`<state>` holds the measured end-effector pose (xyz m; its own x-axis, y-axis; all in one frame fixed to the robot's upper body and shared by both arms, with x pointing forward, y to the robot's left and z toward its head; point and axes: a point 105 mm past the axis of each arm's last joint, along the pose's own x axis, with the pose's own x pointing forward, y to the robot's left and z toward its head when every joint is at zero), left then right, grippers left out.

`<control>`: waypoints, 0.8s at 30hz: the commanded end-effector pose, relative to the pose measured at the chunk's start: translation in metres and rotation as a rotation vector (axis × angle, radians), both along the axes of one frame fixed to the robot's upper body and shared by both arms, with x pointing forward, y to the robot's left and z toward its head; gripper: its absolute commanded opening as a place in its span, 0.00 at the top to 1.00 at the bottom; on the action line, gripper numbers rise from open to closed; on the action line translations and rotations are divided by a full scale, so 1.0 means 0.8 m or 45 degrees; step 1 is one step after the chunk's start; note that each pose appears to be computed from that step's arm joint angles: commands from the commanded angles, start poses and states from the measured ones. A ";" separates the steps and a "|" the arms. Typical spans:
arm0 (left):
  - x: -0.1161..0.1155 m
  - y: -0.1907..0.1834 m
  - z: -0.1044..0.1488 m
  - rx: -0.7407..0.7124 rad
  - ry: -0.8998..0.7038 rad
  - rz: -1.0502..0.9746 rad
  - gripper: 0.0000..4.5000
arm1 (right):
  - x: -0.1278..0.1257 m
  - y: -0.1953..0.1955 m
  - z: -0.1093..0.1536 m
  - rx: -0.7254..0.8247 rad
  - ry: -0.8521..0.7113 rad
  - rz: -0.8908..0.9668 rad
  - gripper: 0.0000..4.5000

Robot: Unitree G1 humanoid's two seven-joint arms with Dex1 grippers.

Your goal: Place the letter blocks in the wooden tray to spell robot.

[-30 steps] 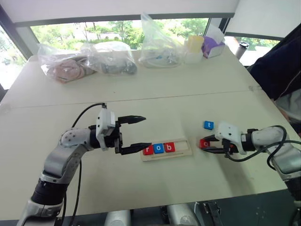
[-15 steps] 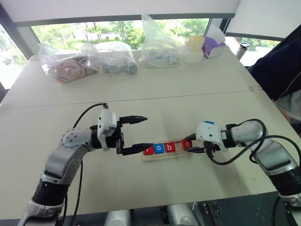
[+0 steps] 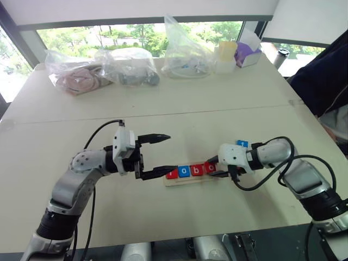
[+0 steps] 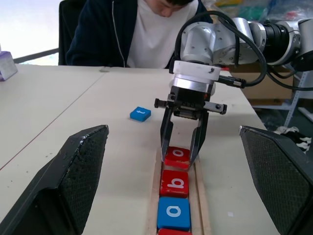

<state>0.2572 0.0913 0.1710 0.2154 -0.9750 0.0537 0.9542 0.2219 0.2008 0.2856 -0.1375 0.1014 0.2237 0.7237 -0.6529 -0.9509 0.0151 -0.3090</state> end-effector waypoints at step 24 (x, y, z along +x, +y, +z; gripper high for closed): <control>-0.006 -0.003 0.012 -0.012 -0.052 -0.001 0.00 | 0.004 0.018 0.006 0.021 -0.035 0.061 0.74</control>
<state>0.2573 0.0909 0.1721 0.2299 -0.9714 0.0586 0.9499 0.2371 0.2036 0.2877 -0.1247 0.1004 0.2026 0.7389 -0.6427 -0.9498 -0.0116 -0.3127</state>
